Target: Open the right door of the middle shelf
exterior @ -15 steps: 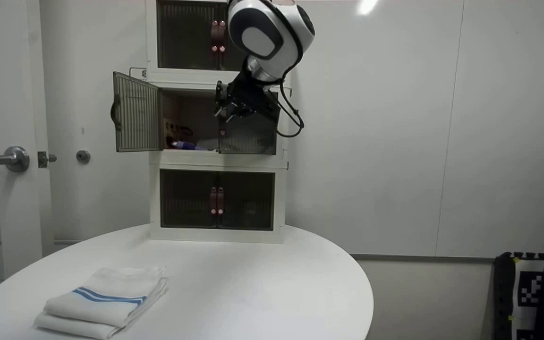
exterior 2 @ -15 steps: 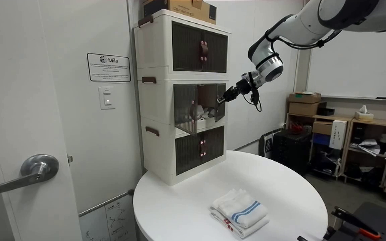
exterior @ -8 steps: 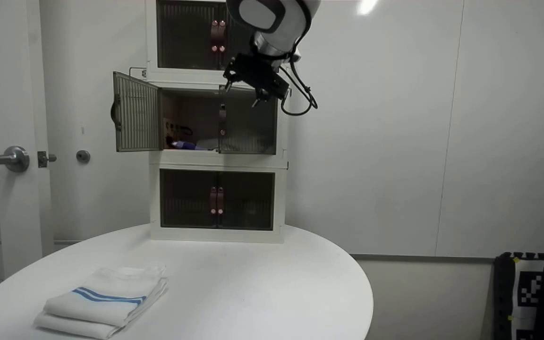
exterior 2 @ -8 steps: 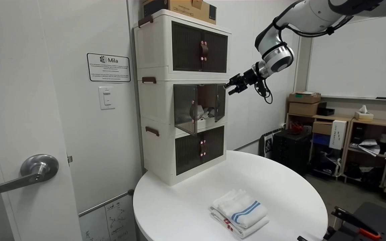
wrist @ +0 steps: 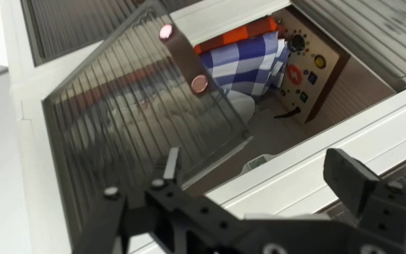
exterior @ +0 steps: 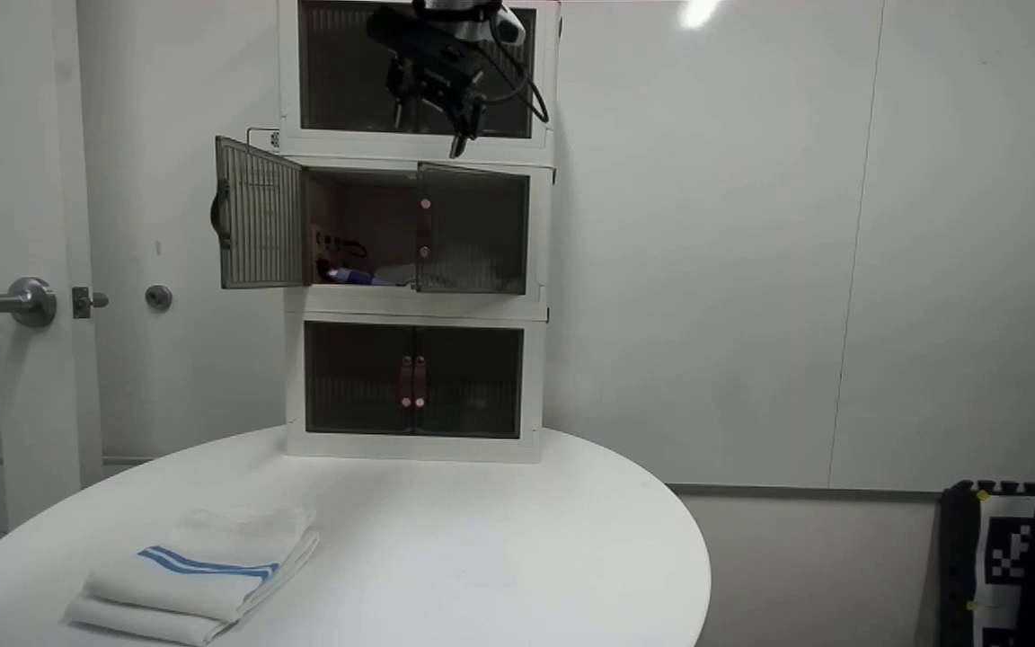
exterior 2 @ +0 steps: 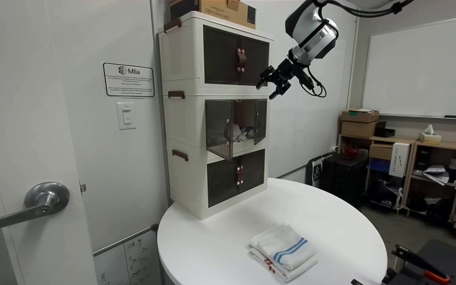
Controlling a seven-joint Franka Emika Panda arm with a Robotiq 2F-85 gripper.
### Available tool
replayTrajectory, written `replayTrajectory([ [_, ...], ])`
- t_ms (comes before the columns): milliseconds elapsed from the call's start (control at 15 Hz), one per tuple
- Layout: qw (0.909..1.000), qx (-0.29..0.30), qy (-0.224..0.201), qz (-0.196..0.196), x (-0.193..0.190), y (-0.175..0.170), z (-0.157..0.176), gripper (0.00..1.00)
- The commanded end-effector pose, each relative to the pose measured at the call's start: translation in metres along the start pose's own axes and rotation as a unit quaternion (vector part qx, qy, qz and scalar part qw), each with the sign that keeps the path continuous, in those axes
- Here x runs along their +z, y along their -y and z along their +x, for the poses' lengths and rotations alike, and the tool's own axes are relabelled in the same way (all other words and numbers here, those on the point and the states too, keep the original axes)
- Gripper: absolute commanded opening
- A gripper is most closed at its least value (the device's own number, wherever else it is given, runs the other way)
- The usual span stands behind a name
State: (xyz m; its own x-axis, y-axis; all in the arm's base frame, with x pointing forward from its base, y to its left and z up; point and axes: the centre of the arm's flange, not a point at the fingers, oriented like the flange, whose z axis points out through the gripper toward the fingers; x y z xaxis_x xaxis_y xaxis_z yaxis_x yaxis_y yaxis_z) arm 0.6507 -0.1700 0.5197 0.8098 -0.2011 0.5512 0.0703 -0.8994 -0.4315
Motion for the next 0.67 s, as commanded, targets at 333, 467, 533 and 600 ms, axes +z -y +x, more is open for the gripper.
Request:
replayTrajectory([
  [333, 0.9759, 0.132, 0.125, -0.120, -0.034, 0.110, 0.067, 1.00],
  [467, 0.9674, 0.154, 0.124, -0.158, -0.028, 0.119, 0.072, 1.00],
  [533, 0.9633, 0.163, 0.119, -0.177, -0.021, 0.121, 0.074, 1.00],
  [600, 0.9582, 0.170, 0.119, -0.197, -0.011, 0.121, 0.073, 1.00],
])
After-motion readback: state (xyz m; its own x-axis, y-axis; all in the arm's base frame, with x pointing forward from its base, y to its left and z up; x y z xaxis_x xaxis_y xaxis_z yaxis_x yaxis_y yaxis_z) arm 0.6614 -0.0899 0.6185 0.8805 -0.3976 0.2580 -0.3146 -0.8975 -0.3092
